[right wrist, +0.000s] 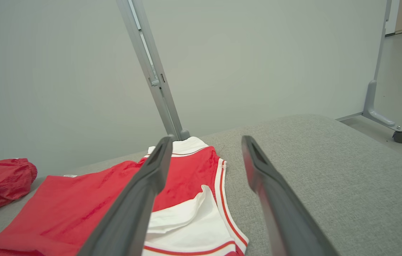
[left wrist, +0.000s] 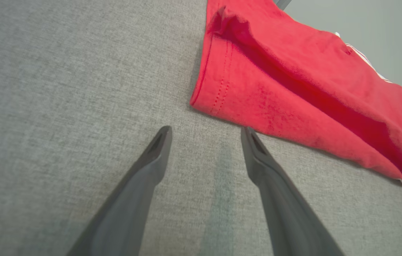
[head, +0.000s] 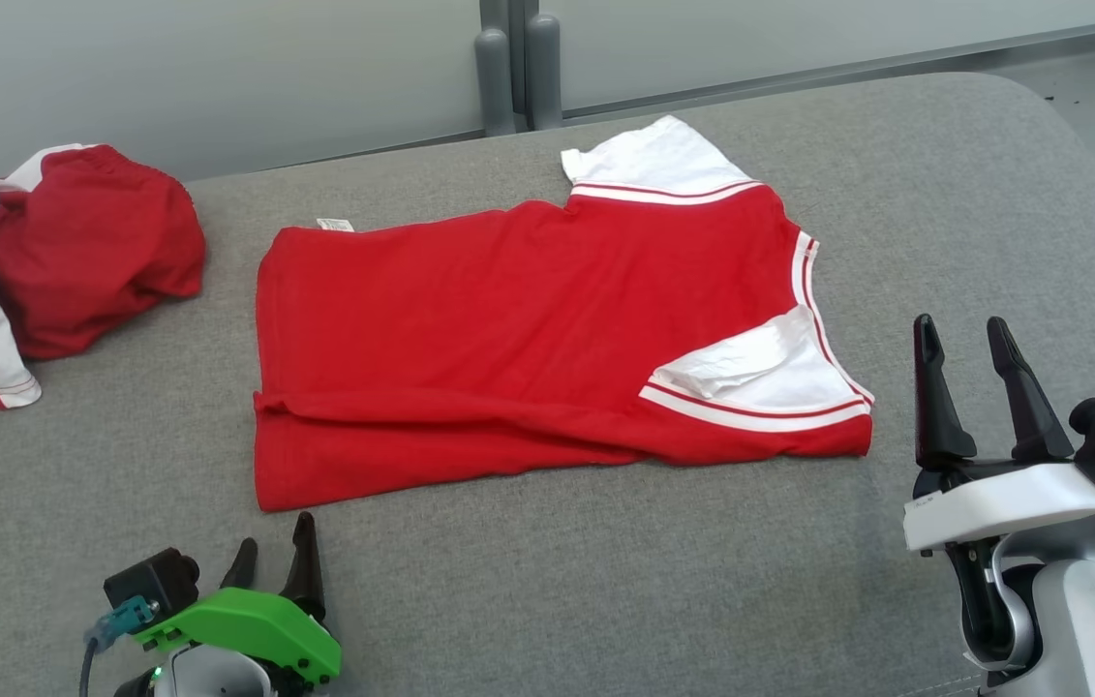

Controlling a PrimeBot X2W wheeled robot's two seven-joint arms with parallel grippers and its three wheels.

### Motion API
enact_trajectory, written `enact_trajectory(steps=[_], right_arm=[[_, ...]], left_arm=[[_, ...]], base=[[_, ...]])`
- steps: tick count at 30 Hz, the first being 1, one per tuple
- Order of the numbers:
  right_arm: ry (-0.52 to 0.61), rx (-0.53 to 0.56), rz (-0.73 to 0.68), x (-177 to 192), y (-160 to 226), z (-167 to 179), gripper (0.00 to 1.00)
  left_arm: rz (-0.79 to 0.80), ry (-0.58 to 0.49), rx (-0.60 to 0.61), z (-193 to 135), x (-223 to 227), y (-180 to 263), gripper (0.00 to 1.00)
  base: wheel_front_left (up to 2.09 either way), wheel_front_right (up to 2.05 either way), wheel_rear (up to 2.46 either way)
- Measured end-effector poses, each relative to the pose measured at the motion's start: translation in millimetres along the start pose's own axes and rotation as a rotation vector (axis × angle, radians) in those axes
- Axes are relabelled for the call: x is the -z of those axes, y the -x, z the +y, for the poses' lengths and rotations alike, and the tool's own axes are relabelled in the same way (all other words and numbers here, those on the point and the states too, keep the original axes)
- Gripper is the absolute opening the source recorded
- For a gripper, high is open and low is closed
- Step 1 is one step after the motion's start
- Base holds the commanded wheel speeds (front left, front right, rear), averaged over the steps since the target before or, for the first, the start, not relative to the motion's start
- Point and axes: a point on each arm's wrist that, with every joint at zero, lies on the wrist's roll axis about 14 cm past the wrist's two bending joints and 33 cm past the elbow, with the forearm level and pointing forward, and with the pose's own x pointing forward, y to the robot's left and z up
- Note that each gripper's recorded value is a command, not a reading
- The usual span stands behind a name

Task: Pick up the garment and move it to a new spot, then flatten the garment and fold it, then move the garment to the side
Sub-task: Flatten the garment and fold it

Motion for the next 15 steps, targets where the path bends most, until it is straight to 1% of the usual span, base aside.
enact_trajectory(steps=[5, 8, 15], right_arm=[[-0.003, 0.011, -0.001, -0.5, 2.4, -3.6, 1.00], [-0.001, 0.022, -0.001, -0.6, 3.5, -7.3, 1.00], [0.005, 0.043, 0.007, 2.0, 5.3, -14.5, 1.00]], left_arm=[[0.022, 0.047, -0.006, -3.2, -0.9, -14.2, 1.00], [0.032, 0.093, -0.012, -3.8, -1.4, -22.3, 1.00], [0.053, 0.145, -0.030, -2.0, 1.3, -34.6, 1.00]], base=[[0.00, 0.00, 0.00], [0.00, 0.00, 0.00], [0.00, 0.00, 0.00]])
